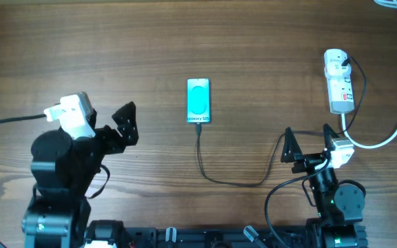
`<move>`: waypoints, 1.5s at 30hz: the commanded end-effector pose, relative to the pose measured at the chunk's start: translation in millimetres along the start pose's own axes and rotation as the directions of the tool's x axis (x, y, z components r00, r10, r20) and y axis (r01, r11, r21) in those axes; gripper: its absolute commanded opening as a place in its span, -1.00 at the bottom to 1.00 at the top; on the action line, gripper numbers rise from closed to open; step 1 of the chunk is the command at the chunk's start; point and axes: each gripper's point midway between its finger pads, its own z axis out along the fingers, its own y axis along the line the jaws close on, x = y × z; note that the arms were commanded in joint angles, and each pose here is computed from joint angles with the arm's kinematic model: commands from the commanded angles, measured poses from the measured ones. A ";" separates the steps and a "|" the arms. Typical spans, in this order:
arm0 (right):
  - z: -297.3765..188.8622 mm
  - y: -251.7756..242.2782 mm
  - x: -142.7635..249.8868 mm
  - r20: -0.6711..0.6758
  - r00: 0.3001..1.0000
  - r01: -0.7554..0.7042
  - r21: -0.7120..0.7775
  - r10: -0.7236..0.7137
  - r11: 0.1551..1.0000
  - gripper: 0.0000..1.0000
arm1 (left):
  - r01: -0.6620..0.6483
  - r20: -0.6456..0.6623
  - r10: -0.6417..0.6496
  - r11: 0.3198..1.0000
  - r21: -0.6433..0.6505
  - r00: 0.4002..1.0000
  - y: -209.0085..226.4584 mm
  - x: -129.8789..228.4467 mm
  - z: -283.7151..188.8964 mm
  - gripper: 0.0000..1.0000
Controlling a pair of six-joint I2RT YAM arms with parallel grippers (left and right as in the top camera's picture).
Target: Plug charger to phone and switch on socket
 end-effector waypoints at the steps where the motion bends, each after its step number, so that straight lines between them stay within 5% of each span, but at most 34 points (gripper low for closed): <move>1: -0.7 -1.3 -3.1 0.015 1.000 -0.002 0.010 0.002 1.000 0.99 | -0.093 0.110 0.091 0.995 0.018 0.990 3.6 3.1 -3.1 1.00; 10: -0.7 -1.3 -3.1 0.015 1.000 -0.002 0.010 0.001 1.000 0.99 | -0.351 0.474 0.301 0.936 0.018 0.827 11.3 21.9 -5.9 1.00; 13: -0.7 -1.3 -3.1 0.015 1.000 -0.002 0.010 0.002 1.000 0.99 | -0.406 0.502 0.358 0.914 -0.017 0.787 21.1 41.1 1.2 1.00; 23: -0.7 -1.3 -3.1 0.015 1.000 -0.001 0.010 0.001 1.000 0.99 | -0.405 0.463 0.408 0.908 -0.112 0.787 50.5 70.6 12.3 1.00; 29: -0.7 -1.3 -3.1 0.015 1.000 -0.002 0.010 0.002 1.000 0.99 | -0.398 0.312 0.411 0.911 -0.108 0.856 67.1 104.4 28.3 1.00; 45: -0.6 -1.4 -2.8 0.014 1.000 -0.001 0.011 0.001 1.000 0.99 | -0.390 0.304 0.404 0.914 -0.109 0.863 68.5 106.2 29.1 1.00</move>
